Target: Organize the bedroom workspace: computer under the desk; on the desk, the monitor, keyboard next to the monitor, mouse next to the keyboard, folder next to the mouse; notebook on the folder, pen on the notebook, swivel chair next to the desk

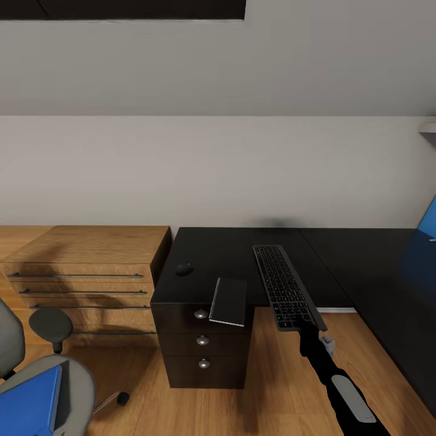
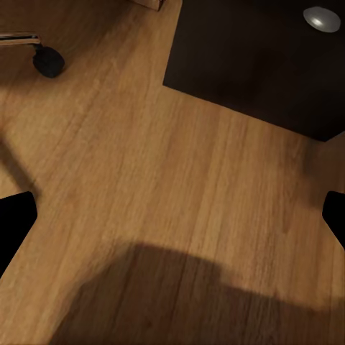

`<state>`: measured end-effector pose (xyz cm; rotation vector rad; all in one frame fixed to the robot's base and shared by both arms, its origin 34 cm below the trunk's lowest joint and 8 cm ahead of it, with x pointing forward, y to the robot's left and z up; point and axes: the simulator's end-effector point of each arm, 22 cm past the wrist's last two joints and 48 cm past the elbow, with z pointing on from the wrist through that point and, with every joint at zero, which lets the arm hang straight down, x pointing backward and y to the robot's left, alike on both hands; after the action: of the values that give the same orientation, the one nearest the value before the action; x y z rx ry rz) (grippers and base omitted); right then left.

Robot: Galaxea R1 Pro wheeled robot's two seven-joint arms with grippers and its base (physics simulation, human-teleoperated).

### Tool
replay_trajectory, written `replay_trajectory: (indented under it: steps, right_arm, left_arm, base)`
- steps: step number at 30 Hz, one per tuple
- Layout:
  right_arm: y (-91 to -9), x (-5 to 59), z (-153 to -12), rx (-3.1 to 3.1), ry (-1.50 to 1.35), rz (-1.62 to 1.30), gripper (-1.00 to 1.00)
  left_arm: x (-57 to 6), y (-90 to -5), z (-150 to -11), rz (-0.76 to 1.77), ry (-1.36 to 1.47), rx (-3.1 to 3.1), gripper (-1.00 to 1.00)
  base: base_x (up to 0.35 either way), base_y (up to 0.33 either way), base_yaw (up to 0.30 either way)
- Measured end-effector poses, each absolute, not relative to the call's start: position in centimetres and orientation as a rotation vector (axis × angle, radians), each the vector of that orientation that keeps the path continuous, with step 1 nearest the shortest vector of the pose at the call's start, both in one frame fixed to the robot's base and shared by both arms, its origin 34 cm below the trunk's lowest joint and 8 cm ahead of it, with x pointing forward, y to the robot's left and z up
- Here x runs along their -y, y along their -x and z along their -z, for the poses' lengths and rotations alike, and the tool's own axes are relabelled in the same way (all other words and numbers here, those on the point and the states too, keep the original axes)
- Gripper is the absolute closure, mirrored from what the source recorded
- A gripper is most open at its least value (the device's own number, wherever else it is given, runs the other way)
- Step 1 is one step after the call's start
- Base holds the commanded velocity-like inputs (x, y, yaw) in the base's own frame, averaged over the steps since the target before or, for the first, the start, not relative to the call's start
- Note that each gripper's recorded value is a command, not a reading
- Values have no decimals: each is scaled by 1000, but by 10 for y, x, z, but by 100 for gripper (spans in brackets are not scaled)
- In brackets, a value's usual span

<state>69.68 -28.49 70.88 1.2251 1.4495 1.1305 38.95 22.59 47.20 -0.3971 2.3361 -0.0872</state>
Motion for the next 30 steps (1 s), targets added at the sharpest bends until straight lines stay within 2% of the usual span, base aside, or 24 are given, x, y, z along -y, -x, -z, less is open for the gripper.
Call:
replay_trajectory:
  steps: [30]
  right_arm:
    - [-700, 289, -762, -1447, -1223, -1122, 100]
  left_arm:
    - [-228, -378, -516, 74, 399, -2372, -100]
  base:
    - [0, 0, 0]
